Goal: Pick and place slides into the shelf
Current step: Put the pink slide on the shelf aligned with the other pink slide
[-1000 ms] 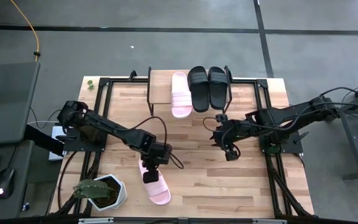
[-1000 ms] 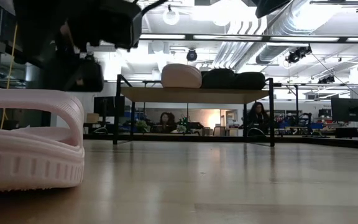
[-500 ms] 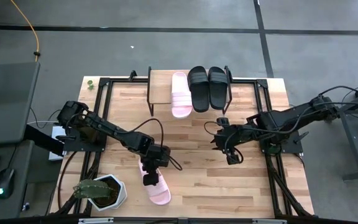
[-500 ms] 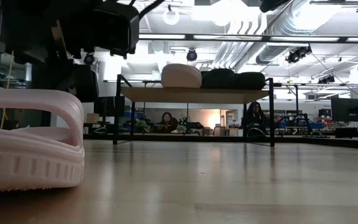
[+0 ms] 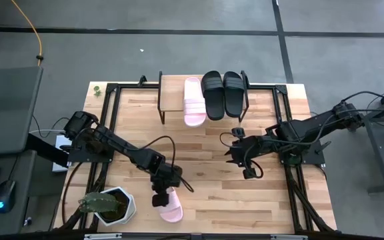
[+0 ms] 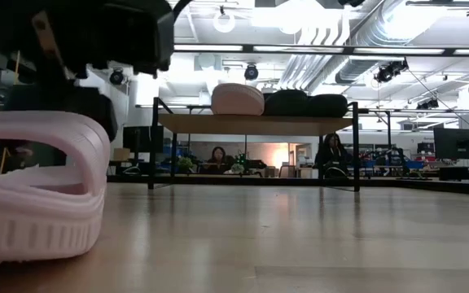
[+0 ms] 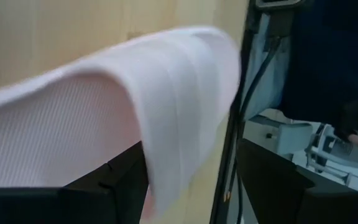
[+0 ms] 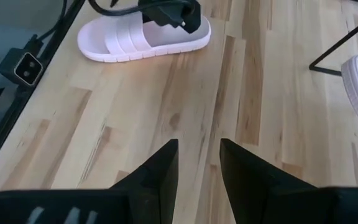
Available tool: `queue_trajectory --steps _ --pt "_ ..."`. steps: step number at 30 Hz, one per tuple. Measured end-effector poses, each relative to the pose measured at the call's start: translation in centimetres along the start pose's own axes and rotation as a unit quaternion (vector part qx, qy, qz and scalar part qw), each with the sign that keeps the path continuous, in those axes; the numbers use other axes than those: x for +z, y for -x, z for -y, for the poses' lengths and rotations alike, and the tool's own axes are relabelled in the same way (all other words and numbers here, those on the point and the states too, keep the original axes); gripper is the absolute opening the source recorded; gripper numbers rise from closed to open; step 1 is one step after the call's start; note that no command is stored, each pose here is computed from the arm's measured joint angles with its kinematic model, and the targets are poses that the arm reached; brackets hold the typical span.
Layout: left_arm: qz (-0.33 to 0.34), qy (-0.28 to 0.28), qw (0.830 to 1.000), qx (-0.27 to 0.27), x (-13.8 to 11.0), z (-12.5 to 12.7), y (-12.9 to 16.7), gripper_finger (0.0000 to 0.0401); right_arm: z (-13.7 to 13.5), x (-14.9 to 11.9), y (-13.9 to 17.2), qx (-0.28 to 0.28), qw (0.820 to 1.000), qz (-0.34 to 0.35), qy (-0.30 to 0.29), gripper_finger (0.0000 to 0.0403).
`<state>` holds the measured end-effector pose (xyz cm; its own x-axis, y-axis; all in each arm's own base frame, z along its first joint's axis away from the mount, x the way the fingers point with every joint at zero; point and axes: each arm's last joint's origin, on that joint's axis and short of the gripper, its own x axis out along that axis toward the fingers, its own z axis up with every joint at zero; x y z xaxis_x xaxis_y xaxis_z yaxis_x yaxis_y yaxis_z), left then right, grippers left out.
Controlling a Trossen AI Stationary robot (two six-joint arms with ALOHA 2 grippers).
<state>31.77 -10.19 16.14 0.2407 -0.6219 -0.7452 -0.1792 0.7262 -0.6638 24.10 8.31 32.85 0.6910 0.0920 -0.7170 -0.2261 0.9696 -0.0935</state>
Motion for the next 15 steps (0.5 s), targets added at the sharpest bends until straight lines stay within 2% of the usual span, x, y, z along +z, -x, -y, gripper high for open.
queue_trajectory --steps 7,15 --pt "0.004 0.001 1.000 0.001 0.24 -0.17 -0.32 0.0208 0.01 0.01 0.00 -0.001 1.000 0.000 0.001 0.0110" --pt "0.002 0.000 1.000 -0.004 0.25 -0.15 -0.36 0.0131 0.02 0.01 0.00 -0.004 1.000 0.001 0.002 0.0110"
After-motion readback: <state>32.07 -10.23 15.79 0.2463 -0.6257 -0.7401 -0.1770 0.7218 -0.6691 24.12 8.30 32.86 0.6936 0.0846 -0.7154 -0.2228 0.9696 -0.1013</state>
